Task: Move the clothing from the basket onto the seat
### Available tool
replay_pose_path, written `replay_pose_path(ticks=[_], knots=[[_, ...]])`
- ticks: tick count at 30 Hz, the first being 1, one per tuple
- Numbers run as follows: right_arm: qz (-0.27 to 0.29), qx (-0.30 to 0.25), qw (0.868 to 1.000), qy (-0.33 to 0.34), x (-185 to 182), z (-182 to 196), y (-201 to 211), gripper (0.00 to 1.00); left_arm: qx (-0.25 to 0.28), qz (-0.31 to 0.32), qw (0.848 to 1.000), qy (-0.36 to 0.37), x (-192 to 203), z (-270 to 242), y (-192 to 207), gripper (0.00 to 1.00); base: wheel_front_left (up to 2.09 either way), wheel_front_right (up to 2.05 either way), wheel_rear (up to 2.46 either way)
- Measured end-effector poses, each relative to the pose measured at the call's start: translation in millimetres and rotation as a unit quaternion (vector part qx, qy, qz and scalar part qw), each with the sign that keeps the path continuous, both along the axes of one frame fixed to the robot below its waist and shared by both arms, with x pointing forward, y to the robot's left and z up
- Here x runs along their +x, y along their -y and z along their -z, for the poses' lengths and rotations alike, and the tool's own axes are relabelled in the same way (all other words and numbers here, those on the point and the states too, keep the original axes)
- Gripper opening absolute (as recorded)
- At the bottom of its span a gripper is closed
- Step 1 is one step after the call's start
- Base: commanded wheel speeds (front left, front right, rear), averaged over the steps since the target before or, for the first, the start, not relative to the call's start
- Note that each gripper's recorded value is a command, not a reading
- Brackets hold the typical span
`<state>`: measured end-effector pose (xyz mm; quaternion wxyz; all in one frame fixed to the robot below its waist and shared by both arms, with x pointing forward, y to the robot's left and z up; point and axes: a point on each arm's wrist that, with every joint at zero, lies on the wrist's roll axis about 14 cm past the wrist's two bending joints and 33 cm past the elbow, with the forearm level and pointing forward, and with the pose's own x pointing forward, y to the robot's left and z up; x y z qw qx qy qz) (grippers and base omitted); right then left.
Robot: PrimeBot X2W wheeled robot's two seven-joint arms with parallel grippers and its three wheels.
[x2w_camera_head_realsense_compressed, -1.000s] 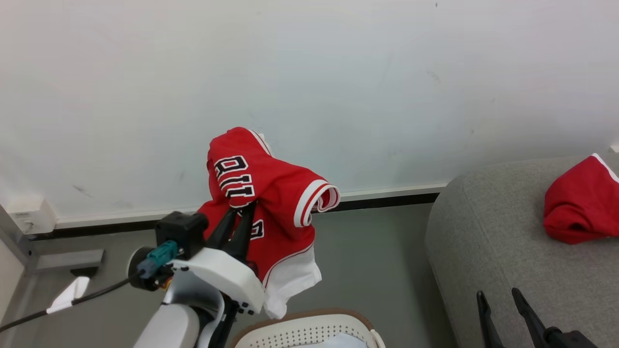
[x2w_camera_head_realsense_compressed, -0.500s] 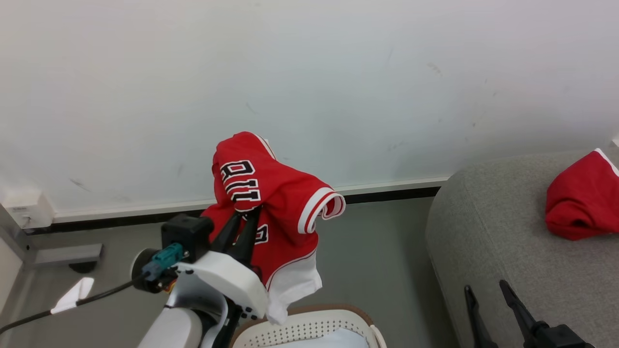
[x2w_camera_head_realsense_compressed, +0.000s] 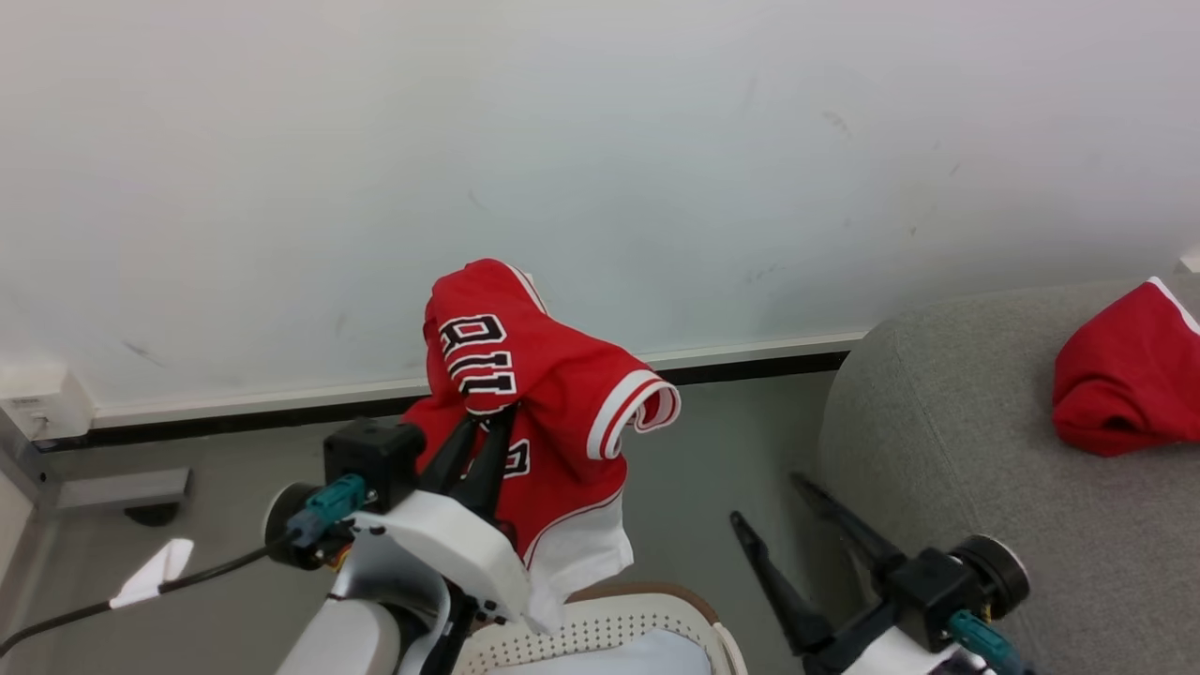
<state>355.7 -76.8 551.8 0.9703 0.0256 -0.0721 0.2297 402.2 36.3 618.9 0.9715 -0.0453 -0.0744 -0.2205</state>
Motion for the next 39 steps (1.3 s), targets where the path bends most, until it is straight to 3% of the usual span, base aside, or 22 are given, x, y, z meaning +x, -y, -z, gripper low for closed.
replay_pose_path(ticks=[6, 11, 25, 26, 27, 35, 36, 37, 38, 39], knots=[[-0.094, -0.021, 0.995, 0.015, 1, -17, -56, 1.0, 0.0, 0.007, 1.0, 0.0, -1, 0, 5, 0.0, 0.0, 0.0, 0.0], [-0.136, -0.032, 0.99, 0.022, 5, -25, -86, 1.0, 0.0, 0.013, 1.0, 0.001, -2, -1, 9, 0.0, 0.0, 0.0, 0.0], [-0.169, -0.069, 0.983, 0.0, 35, -21, -116, 1.0, -0.004, 0.041, 0.999, 0.006, -7, -7, 28, 0.0, 0.0, 0.0, 0.0], [-0.173, -0.061, 0.983, 0.0, 35, -23, -119, 0.47, -0.003, 0.042, 0.999, 0.006, -7, -7, 28, 0.0, 0.0, 0.0, 0.0], [-0.177, -0.054, 0.983, -0.002, 35, -25, -122, 0.02, -0.003, 0.042, 0.999, 0.006, -8, -7, 28, 0.0, 0.0, 0.0, 0.0], [-0.189, -0.04, 0.981, -0.01, 35, -30, -128, 0.0, -0.004, 0.041, 0.999, 0.004, -7, -5, 29, 0.0, 0.0, 0.0, 0.0], [-0.188, -0.039, 0.981, -0.011, 36, -29, -127, 0.0, -0.003, 0.04, 0.999, 0.004, -7, -4, 28, 0.15, 0.0, 0.0, 0.0], [-0.187, -0.036, 0.982, -0.013, 36, -29, -127, 0.0, -0.003, 0.039, 0.999, 0.005, -6, -4, 28, 0.45, 0.0, 0.0, 0.0], [-0.186, -0.035, 0.982, -0.012, 37, -30, -126, 0.0, -0.003, 0.038, 0.999, 0.006, -6, -4, 28, 0.95, 0.0, 0.0, 0.0], [-0.185, -0.034, 0.982, -0.01, 37, -32, -126, 0.0, -0.004, 0.038, 0.999, 0.007, -6, -5, 28, 1.0, 0.0, 0.0, 0.0]])
